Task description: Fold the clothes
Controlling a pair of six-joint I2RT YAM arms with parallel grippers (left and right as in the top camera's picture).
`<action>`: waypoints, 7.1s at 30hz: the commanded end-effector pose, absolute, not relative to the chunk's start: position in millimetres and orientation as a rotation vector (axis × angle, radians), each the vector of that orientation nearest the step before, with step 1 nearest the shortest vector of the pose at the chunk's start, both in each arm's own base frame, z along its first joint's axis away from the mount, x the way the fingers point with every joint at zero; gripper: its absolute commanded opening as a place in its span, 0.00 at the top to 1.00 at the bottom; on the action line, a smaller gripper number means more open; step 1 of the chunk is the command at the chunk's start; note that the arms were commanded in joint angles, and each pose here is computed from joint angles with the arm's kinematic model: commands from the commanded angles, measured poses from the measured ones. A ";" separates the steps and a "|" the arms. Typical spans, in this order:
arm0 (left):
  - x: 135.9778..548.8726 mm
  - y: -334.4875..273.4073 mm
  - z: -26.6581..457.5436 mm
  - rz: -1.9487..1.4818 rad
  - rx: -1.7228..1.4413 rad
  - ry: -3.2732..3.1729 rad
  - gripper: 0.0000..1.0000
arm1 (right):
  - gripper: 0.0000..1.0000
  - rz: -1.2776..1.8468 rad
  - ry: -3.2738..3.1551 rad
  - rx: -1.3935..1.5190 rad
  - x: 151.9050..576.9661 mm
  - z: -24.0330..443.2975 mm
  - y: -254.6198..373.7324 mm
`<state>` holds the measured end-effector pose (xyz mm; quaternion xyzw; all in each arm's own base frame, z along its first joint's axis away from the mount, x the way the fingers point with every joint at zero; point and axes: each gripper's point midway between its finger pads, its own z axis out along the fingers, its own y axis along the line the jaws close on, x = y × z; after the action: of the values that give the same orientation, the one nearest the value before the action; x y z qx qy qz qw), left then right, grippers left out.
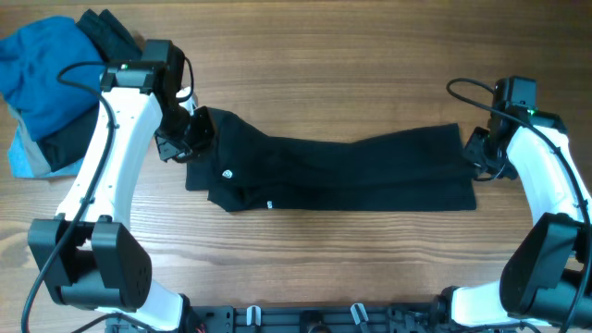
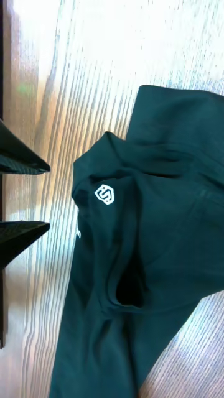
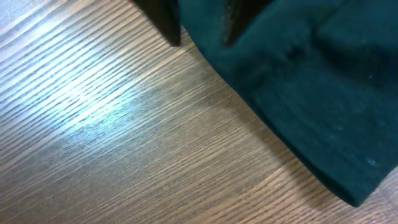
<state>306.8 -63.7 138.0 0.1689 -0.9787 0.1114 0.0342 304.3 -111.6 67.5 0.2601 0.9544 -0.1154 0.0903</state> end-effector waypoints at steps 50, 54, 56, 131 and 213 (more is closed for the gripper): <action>329.3 -81.6 119.1 0.318 0.412 -3.083 0.50 | 0.15 0.082 3.146 0.337 292.6 14.3 -62.1; 329.3 -81.6 119.1 0.318 0.412 -3.083 0.47 | 0.15 -0.090 3.173 0.461 287.5 -1.3 -83.3; 329.4 -81.6 119.1 0.317 0.413 -3.083 0.47 | 0.15 0.029 3.219 0.426 284.0 -12.3 -70.4; 333.4 -79.0 118.6 0.298 0.370 -3.112 0.31 | 0.53 1.212 2.883 -0.582 262.2 67.3 223.8; 398.8 -101.8 5.4 0.385 0.187 -2.885 0.38 | 0.96 0.213 3.251 -0.188 279.9 -11.2 156.0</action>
<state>404.6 -104.9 10.3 0.0712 -0.9828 0.1398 0.0971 262.6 200.5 -0.1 -0.0899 0.9762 0.1764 -0.0880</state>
